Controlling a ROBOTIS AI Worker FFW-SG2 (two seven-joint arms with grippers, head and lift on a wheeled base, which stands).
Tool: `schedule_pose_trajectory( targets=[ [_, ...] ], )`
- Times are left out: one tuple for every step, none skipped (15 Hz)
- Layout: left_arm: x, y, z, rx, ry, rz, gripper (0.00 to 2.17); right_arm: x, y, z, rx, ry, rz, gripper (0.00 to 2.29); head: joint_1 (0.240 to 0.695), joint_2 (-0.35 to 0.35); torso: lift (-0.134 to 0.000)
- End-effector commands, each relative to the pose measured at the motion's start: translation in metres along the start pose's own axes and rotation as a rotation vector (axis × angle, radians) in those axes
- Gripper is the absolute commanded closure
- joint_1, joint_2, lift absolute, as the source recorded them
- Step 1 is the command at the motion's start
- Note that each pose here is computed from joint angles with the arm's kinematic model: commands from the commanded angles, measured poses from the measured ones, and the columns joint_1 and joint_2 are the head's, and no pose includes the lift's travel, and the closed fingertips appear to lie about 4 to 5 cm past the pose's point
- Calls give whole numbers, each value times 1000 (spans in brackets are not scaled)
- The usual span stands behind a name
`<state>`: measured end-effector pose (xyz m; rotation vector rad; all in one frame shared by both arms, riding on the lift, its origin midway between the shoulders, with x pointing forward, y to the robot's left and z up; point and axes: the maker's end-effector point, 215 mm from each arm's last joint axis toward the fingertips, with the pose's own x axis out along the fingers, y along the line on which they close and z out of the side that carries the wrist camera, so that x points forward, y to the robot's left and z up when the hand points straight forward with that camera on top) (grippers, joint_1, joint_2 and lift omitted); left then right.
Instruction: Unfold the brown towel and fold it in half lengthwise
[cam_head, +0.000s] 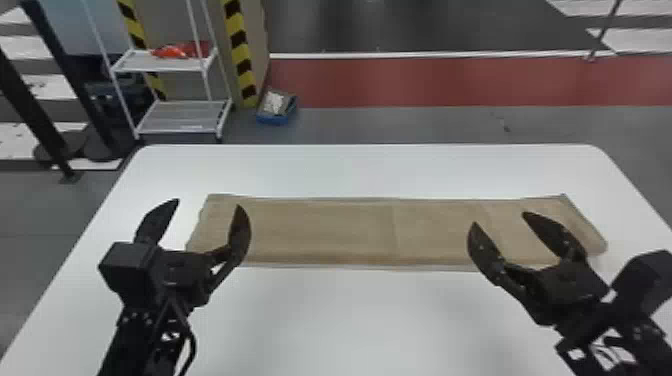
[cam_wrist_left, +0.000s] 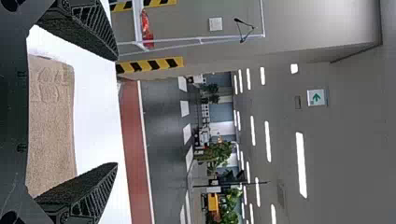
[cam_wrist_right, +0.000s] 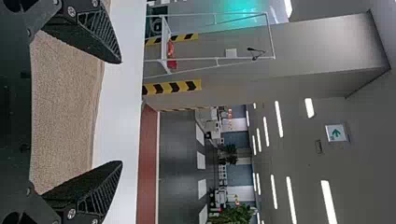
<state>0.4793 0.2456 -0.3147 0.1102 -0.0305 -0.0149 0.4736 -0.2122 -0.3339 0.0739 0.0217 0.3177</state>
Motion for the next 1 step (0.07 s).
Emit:
schedule_pose_trajectory(
  targets=[
    [-2, -1, 0, 0, 2, -5, 83, 0, 0, 0, -1, 0, 0, 127, 695, 39, -125]
  ],
)
